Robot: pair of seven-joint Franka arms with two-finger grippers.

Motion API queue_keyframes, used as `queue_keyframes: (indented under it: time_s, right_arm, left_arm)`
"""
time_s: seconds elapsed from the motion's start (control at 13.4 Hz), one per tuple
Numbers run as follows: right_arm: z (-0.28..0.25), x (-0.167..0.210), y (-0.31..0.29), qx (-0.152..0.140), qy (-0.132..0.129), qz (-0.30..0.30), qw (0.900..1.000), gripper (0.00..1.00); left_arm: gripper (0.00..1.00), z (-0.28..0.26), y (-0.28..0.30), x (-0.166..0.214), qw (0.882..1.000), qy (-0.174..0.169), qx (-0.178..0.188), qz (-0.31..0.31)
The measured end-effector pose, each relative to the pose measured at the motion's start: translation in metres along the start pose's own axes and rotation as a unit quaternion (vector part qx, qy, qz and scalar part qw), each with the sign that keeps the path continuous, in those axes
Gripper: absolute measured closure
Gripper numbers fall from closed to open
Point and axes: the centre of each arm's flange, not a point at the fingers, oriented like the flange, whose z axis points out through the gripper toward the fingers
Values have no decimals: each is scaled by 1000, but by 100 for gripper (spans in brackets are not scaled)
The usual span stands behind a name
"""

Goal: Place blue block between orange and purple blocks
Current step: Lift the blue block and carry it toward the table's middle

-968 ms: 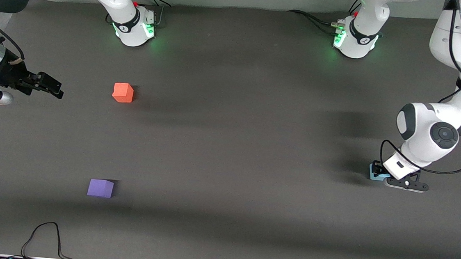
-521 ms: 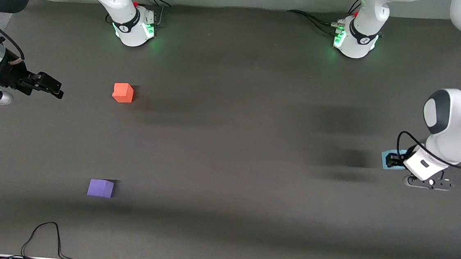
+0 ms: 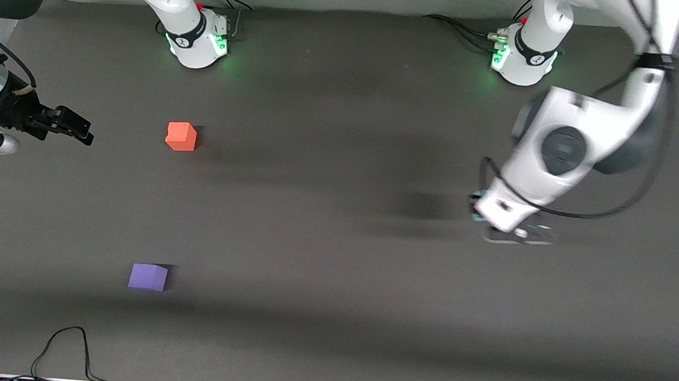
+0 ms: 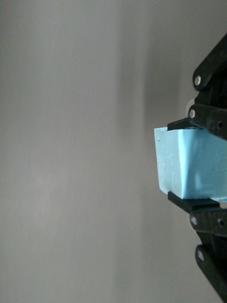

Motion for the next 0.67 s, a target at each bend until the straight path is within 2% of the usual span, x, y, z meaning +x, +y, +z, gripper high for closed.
queue_keyframes:
  time_s: [0.3, 0.52, 0.67]
  right_arm:
    - [1, 0, -3, 16, -4, 2, 1000, 0]
    - [6, 1, -4, 17, -10, 2, 1000, 0]
    - [4, 1, -5, 18, -7, 2, 1000, 0]
  left_arm:
    - [44, 18, 136, -33, 999, 19, -9, 32]
    - [44, 79, 216, -54, 998, 34, -23, 47]
    - [44, 126, 241, -67, 997, 32, -21, 60]
